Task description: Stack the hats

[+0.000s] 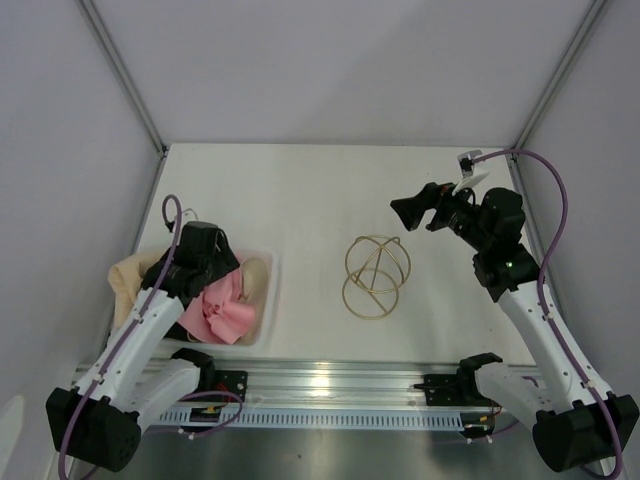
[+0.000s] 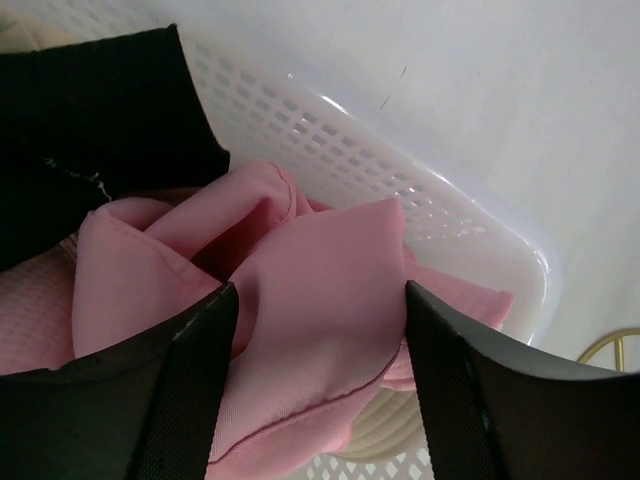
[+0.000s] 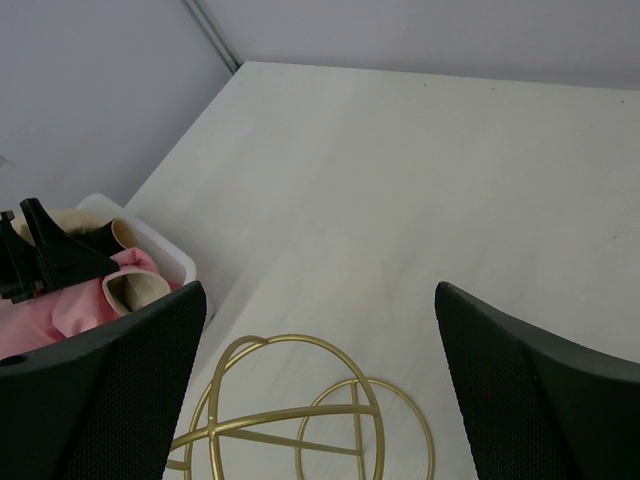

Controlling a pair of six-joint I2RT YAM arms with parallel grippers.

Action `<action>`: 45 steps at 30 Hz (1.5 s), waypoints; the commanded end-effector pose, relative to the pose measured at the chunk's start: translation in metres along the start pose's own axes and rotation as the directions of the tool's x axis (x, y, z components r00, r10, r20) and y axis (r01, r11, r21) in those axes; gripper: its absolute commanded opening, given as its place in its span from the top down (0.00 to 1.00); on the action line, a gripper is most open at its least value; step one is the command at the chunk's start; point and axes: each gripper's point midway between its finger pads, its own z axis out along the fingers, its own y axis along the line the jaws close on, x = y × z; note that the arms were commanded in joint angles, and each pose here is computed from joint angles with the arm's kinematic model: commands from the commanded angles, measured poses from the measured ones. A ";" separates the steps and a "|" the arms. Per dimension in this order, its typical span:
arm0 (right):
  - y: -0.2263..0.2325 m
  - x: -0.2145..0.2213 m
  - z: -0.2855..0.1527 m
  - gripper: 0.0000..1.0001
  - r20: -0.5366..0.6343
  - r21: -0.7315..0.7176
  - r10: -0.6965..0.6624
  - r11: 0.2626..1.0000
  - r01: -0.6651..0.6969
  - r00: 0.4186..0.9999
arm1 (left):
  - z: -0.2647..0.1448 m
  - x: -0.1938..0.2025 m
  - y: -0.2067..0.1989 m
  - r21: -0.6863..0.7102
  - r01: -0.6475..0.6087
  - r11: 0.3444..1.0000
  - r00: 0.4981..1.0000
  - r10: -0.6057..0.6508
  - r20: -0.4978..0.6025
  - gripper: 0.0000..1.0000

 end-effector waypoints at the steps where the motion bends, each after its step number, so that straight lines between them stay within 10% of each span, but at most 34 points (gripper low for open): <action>1: 0.002 -0.020 -0.005 0.00 0.056 0.020 -0.056 0.998 0.055 0.997 | 0.005 -0.011 -0.003 -0.003 0.012 1.000 0.999 -0.012 0.044 0.32; 9: 0.001 -0.017 -0.001 0.00 0.052 0.012 -0.047 0.999 0.046 0.998 | -0.015 -0.022 -0.009 0.083 0.000 0.997 0.994 -0.009 0.106 0.99; 23: 0.051 -0.052 0.005 0.00 0.120 -0.216 0.029 0.976 -0.003 0.992 | -0.128 -0.093 -0.092 0.477 -0.270 0.837 0.920 0.078 0.384 0.99; 45: 0.125 -0.053 0.009 0.02 -0.017 -0.447 0.096 0.889 -0.094 0.995 | -0.222 -0.158 -0.272 0.719 -0.493 0.490 0.814 -0.031 0.580 0.99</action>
